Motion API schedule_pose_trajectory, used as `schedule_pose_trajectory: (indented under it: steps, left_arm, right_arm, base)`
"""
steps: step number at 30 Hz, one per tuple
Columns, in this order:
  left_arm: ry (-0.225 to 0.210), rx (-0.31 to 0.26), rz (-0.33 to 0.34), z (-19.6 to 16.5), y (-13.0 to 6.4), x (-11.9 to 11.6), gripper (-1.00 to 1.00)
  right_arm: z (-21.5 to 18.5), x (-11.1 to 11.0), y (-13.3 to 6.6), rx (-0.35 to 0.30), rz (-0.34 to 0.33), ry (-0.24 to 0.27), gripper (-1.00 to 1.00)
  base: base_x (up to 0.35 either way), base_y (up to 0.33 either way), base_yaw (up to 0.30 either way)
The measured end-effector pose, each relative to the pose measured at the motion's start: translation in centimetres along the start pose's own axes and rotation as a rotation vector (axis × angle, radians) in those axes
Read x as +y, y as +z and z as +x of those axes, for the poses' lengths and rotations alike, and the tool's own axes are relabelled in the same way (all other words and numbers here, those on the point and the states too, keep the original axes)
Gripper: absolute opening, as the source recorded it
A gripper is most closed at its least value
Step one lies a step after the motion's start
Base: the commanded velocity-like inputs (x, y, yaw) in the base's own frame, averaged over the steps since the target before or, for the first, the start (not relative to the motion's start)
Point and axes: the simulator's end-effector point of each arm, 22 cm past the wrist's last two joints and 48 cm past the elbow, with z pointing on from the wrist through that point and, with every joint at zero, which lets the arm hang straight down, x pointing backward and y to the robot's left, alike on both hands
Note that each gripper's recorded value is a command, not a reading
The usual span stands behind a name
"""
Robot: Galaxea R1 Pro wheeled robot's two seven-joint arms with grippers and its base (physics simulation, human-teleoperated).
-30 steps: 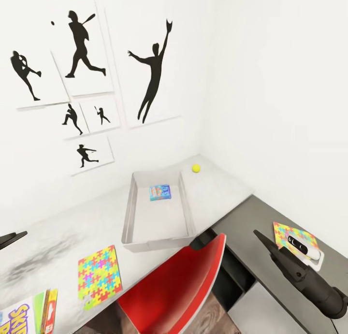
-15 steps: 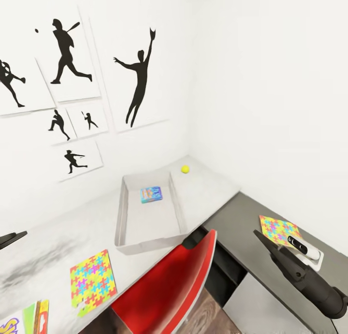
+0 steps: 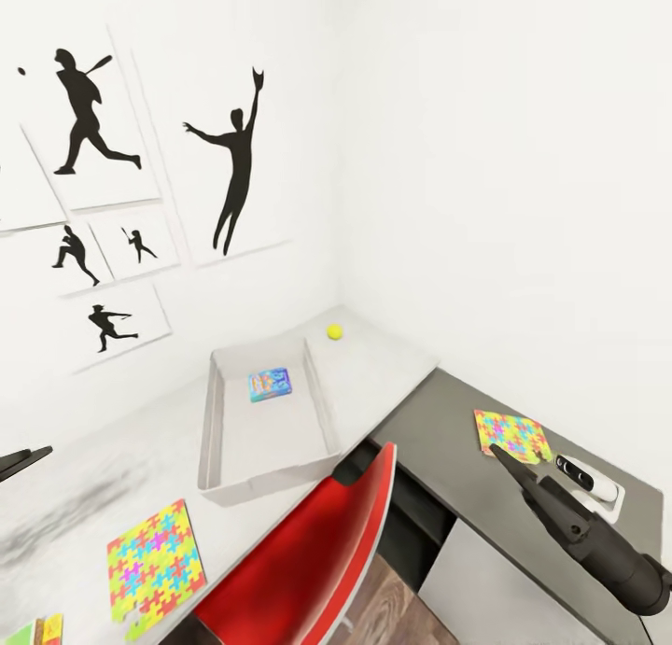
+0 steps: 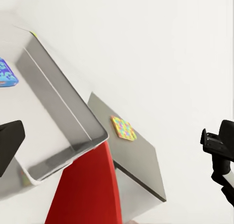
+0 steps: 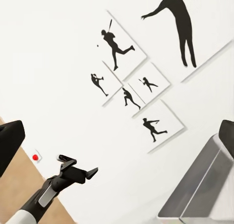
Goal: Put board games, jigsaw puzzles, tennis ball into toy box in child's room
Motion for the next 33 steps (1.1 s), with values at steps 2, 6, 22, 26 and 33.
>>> schedule_pose_trajectory:
  steps: [2, 6, 22, 26, 33]
  left_arm:
    - [0.002, -0.002, 0.001, -0.1, 0.0, -0.1, 1.0]
    - [0.007, -0.005, 0.004, -0.2, -0.1, -0.3, 1.0]
    - [0.024, -0.018, 0.015, -0.7, -0.5, -1.2, 1.0]
    - [0.029, -0.021, 0.017, -0.8, -0.6, -1.5, 1.0]
    - [0.036, -0.026, 0.022, -1.0, -0.7, -1.9, 1.0]
  right_arm:
    - [-0.1, 0.1, 0.0, -0.001, -0.002, -0.002, 1.0]
    - [-0.2, 0.3, 0.1, -0.002, -0.007, -0.007, 1.0]
    - [-0.7, 1.3, 0.3, -0.011, -0.025, -0.038, 1.0]
    - [-0.8, 1.5, 0.4, -0.013, -0.028, -0.046, 1.0]
    - [-1.1, 1.9, 0.4, -0.015, -0.034, -0.055, 1.0]
  base:
    - [0.0, 0.0, -0.195]
    - [-0.03, 0.0, -0.195]
    - [-0.024, 0.0, -0.195]
    - [0.0, 0.0, -0.194]
    - [0.0, 0.0, -0.194]
